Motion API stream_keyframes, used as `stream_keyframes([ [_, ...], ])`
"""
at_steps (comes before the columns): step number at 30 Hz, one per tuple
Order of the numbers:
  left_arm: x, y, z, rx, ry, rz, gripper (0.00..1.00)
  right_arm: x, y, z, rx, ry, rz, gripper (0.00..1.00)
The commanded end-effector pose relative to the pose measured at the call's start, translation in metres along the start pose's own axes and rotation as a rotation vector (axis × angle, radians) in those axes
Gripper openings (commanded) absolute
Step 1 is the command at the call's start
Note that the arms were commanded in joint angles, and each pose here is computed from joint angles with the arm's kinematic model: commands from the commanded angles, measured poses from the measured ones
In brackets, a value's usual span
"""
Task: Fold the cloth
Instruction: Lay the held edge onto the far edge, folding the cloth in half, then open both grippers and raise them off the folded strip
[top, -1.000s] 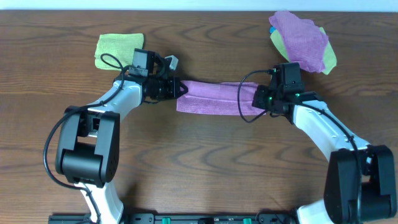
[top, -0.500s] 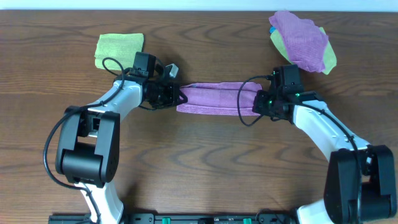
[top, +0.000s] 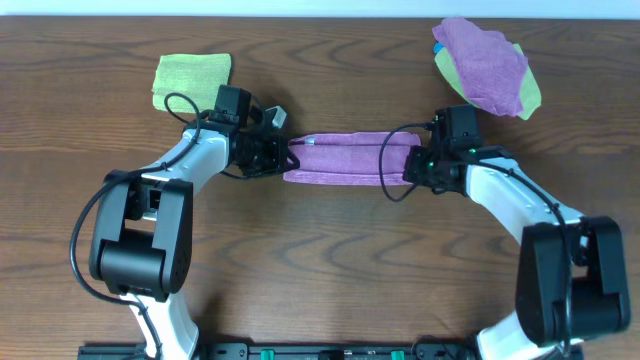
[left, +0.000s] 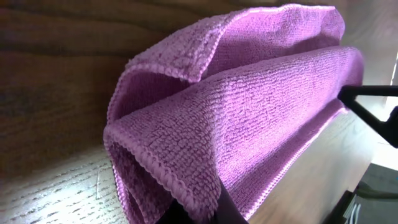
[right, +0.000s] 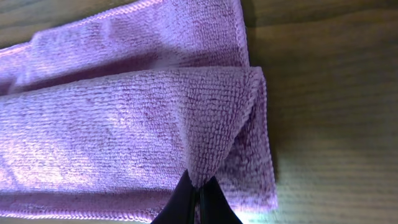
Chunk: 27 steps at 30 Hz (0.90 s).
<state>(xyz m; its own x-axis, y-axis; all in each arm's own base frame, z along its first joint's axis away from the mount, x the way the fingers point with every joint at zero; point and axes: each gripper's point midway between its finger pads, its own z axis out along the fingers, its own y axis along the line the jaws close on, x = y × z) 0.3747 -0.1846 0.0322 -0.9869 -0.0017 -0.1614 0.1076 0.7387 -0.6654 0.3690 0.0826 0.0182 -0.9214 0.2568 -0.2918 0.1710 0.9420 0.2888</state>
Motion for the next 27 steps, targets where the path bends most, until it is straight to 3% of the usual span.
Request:
stream_keyframes([
  [1, -0.013, 0.021, -0.005, -0.091, -0.04, 0.007, 0.06, -0.014, -0.03, 0.001, 0.124, -0.045, 0.01, 0.02],
  [9, -0.021, 0.019, -0.005, -0.093, -0.071, 0.029, 0.06, -0.016, -0.036, 0.0, 0.138, -0.053, 0.021, 0.01],
  [10, -0.022, 0.02, -0.005, -0.094, -0.076, 0.022, 0.15, -0.016, -0.036, 0.0, 0.138, -0.054, 0.021, 0.01],
  [11, -0.023, 0.021, -0.005, -0.1, -0.082, 0.008, 0.51, -0.017, -0.036, 0.0, 0.137, -0.056, 0.021, 0.02],
  [12, -0.024, 0.023, -0.005, -0.112, -0.086, -0.005, 0.78, -0.018, -0.036, 0.0, 0.136, -0.059, 0.02, 0.1],
  [13, -0.024, 0.025, -0.006, -0.123, -0.09, -0.012, 0.95, -0.018, -0.035, 0.0, 0.135, -0.06, 0.021, 0.29],
  [14, -0.024, 0.025, -0.006, -0.125, -0.09, -0.013, 0.95, -0.019, -0.035, -0.001, 0.134, -0.062, 0.02, 0.45],
  [17, -0.026, 0.027, -0.007, -0.126, -0.094, -0.018, 0.95, -0.021, -0.034, -0.002, 0.133, -0.065, 0.02, 0.71],
  [20, -0.027, 0.028, -0.009, -0.126, -0.098, -0.022, 0.95, -0.027, -0.031, -0.005, 0.129, -0.073, 0.019, 0.86],
  [21, -0.027, 0.029, -0.009, -0.127, -0.099, -0.023, 0.95, -0.029, -0.03, -0.007, 0.128, -0.076, 0.018, 0.97],
  [27, -0.051, 0.014, -0.025, -0.1, -0.149, 0.001, 0.95, -0.052, -0.018, -0.024, 0.122, -0.097, -0.019, 0.99],
])
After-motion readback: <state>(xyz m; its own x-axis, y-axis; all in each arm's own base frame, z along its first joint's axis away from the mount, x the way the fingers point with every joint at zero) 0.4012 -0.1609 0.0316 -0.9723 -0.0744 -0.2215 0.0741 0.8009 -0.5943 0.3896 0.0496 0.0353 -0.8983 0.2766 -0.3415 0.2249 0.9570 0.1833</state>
